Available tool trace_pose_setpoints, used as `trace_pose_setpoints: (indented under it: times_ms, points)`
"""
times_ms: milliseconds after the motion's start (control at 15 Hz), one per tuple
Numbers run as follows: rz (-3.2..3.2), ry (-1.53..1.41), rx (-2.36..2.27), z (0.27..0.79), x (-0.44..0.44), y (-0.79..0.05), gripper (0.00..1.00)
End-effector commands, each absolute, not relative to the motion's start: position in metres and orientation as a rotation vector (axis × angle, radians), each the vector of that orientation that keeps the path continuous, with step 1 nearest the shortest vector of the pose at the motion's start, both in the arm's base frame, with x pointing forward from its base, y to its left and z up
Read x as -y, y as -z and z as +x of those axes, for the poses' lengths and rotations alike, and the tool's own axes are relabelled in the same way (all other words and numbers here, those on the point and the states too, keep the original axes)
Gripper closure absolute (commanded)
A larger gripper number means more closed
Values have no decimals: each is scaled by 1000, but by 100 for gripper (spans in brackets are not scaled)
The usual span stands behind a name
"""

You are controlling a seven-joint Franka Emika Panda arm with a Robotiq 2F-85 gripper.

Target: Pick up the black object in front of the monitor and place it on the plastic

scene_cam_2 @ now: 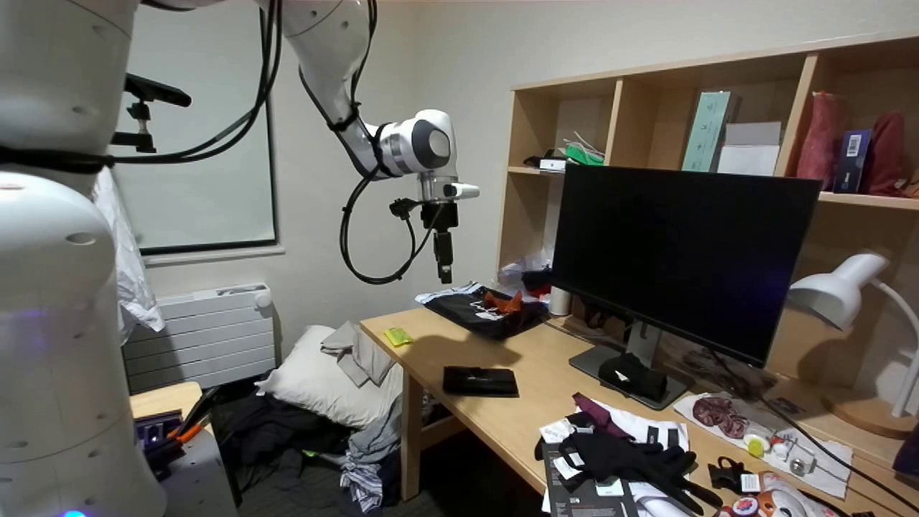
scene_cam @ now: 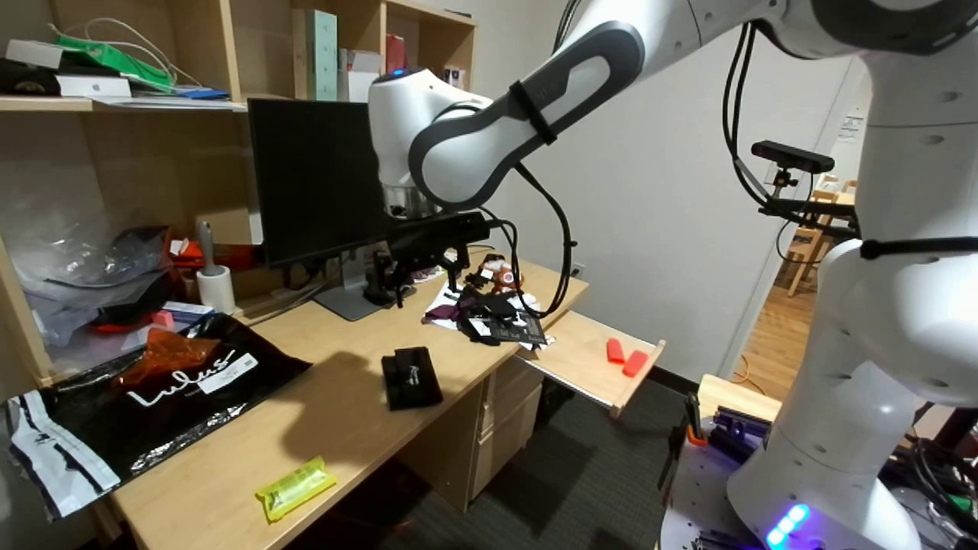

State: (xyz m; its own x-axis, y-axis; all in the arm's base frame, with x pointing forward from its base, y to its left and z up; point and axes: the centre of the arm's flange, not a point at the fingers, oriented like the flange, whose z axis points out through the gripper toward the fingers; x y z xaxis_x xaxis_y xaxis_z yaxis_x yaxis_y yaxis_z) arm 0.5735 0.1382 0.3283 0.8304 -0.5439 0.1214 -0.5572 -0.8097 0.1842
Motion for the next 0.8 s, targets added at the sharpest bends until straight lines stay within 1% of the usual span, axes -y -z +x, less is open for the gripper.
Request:
trace_pose_setpoints:
  times_ms: [0,267,667,733]
  points:
    - [2815,-67,823,573,-138,-328,0]
    - [2772,16,881,568,-139,-326,0]
    - [2676,35,1156,564,-141,-324,0]
    - [2650,79,1189,562,-142,-325,0]
